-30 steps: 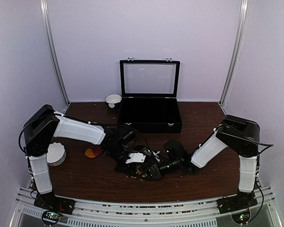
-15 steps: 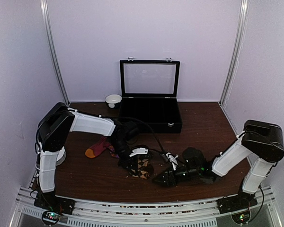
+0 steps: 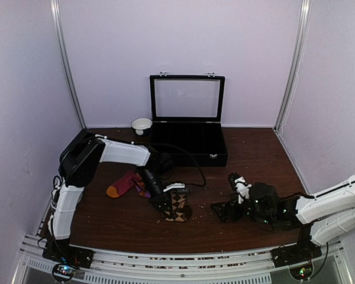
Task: Roll the socks
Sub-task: Roll the sock at the center of the board.
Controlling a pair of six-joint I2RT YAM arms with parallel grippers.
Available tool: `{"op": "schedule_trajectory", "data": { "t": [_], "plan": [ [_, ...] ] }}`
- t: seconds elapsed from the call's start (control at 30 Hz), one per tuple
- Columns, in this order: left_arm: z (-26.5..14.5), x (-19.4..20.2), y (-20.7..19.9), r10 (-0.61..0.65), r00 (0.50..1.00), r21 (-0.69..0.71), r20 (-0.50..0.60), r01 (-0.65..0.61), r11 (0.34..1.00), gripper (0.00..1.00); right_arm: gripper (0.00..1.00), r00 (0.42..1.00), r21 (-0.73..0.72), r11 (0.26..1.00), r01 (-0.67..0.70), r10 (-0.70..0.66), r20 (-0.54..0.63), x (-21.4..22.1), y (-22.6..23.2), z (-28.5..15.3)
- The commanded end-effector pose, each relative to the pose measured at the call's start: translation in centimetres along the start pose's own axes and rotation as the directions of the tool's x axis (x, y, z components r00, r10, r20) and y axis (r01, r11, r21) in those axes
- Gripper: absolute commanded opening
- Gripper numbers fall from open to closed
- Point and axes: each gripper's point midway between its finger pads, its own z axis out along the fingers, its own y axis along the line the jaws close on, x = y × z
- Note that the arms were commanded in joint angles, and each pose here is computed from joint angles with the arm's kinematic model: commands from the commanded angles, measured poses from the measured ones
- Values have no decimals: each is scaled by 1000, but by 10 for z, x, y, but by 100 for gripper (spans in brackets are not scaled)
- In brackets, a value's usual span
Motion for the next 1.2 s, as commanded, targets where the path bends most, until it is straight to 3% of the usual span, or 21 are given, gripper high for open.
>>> {"op": "schedule_trajectory", "data": {
  "t": [0.0, 0.2, 0.27, 0.37, 0.47, 0.57, 0.8, 0.97, 1.17],
  "plan": [
    [18, 39, 17, -112, 984, -18, -137, 111, 994, 0, 100, 996, 56, 998, -14, 9, 88, -16, -28, -12],
    [23, 41, 16, -157, 975, 30, -155, 163, 986, 0, 100, 964, -32, 965, 261, -262, -37, -1, 6, 7],
    [25, 43, 20, -173, 970, 24, -171, 179, 983, 0, 100, 975, 20, 975, 220, -220, 8, -15, 5, 7],
    [26, 44, 24, -199, 959, 35, -203, 210, 977, 0, 100, 986, 103, 994, 38, -54, 159, -58, -7, -8],
    [28, 41, 26, -218, 956, 67, -197, 235, 970, 0, 100, 984, -15, 998, 64, -60, 167, -58, 9, -4],
    [29, 41, 24, -217, 958, 84, -187, 236, 968, 0, 100, 990, -57, 989, 133, -130, 61, -40, 19, 8],
    [30, 46, 29, -220, 956, 67, -195, 236, 969, 0, 100, 970, -83, 991, 101, -80, 228, -80, 27, -7],
    [30, 43, 32, -228, 956, 55, -186, 242, 969, 0, 99, 926, -228, 898, 377, -364, 99, -45, 73, 11],
    [32, 45, 33, -236, 954, 65, -185, 251, 966, 0, 75, 832, -301, 794, 528, -555, -4, -14, 106, 34]
  ]
}}
